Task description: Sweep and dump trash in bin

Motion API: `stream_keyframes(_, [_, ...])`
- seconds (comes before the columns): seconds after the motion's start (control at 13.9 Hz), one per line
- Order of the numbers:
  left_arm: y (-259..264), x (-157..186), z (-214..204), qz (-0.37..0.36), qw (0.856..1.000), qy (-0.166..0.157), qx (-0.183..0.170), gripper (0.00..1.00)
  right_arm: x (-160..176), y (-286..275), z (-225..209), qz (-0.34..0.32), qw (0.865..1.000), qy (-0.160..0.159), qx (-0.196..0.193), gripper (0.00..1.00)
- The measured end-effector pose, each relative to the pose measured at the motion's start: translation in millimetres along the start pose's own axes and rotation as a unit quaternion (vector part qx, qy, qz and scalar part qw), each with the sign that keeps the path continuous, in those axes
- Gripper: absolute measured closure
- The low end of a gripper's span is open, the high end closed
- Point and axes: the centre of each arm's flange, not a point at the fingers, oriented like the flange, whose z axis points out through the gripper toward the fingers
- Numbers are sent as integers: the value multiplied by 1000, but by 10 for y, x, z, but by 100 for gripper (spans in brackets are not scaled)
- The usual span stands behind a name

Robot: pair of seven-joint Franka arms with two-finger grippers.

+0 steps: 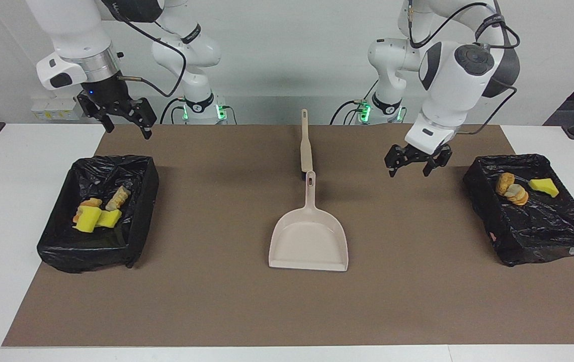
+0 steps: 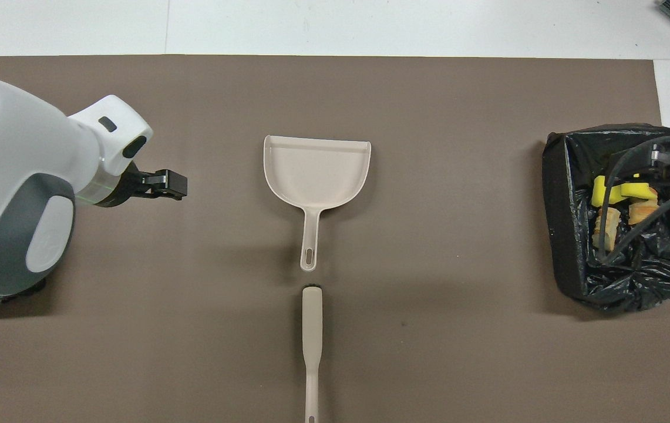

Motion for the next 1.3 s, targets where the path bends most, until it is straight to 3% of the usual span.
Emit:
stream_keyframes(0.22, [-216, -61, -365, 9, 1000, -20, 12, 0, 0, 0, 0, 0, 1000, 0, 0, 0])
stream_keyframes(0.72, [-985, -235, -830, 22, 999, -21, 13, 0, 1, 4, 0, 0, 1000, 0, 0, 0])
stream_keyframes(1.01, [-1002, -463, -818, 20, 999, -36, 15, 0, 1, 4, 0, 0, 1000, 0, 0, 0])
stream_keyframes(1.3, [-1001, -482, -810, 21, 999, -35, 15, 0, 1, 4, 0, 0, 1000, 0, 0, 0])
